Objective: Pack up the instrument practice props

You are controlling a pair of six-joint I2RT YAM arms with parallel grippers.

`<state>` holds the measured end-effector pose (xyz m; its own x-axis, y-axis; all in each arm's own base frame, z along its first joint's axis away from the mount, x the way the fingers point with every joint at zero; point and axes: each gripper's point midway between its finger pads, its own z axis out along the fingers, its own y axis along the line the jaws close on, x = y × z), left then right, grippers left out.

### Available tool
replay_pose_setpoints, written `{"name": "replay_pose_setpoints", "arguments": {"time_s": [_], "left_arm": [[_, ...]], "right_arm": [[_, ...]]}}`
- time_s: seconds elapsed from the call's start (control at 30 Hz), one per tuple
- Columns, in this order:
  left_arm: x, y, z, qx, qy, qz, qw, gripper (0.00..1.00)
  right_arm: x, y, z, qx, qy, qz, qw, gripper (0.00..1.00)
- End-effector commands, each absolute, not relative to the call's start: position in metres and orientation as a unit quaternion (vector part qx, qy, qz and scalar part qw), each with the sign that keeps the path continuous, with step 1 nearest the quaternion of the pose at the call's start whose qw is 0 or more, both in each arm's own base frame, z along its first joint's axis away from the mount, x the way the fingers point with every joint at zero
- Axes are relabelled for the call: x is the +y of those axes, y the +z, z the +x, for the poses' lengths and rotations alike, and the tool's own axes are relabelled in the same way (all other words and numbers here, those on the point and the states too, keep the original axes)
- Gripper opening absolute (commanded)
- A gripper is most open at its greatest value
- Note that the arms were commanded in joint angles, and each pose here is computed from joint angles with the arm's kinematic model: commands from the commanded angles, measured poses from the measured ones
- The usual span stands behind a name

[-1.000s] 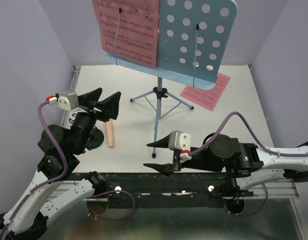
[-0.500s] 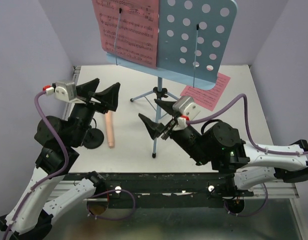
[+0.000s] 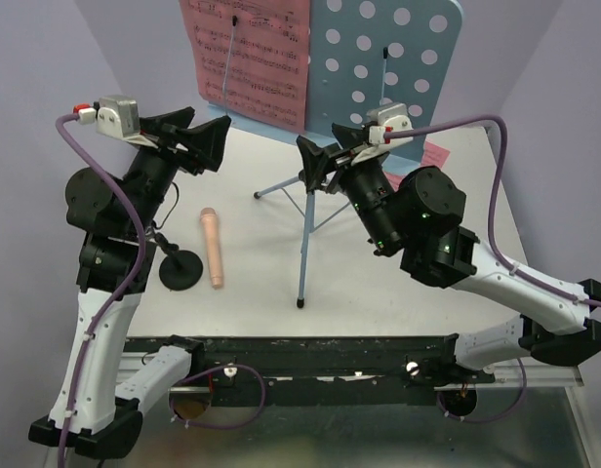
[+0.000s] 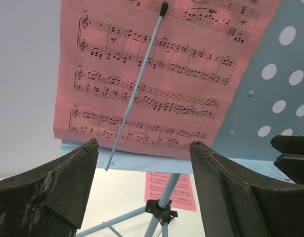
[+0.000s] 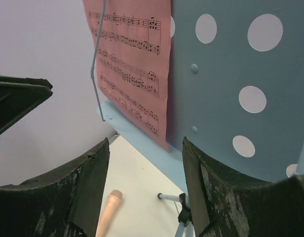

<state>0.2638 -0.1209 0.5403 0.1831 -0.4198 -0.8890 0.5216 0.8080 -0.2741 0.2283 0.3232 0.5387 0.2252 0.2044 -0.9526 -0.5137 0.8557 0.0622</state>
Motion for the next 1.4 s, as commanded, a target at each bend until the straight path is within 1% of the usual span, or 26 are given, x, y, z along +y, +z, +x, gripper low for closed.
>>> {"name": "replay_pose_setpoints", "arguments": {"time_s": [0.0,0.17,0.43,0.77,1.13,1.37], "left_arm": [[-0.128,0.545,0.274,0.555,-0.347,0.069,0.753,0.83],[-0.123,0.544,0.286,0.549,-0.36,0.071,0.751,0.77],[-0.127,0.557,0.299,0.537,-0.349,0.107,0.76,0.74],[-0.13,0.571,0.308,0.523,-0.34,0.129,0.771,0.72],[-0.132,0.569,0.31,0.521,-0.348,0.131,0.768,0.7],[-0.133,0.566,0.309,0.521,-0.351,0.13,0.767,0.7]], "right_arm": [[0.333,0.536,0.237,0.583,0.247,-0.143,0.76,0.67],[0.34,0.531,0.246,0.584,0.243,-0.155,0.759,0.67],[0.344,0.528,0.263,0.585,0.226,-0.151,0.764,0.65],[0.338,0.528,0.273,0.579,0.214,-0.125,0.777,0.64],[0.346,0.518,0.295,0.587,0.205,-0.097,0.777,0.64],[0.353,0.516,0.306,0.585,0.21,-0.092,0.778,0.58]]}}
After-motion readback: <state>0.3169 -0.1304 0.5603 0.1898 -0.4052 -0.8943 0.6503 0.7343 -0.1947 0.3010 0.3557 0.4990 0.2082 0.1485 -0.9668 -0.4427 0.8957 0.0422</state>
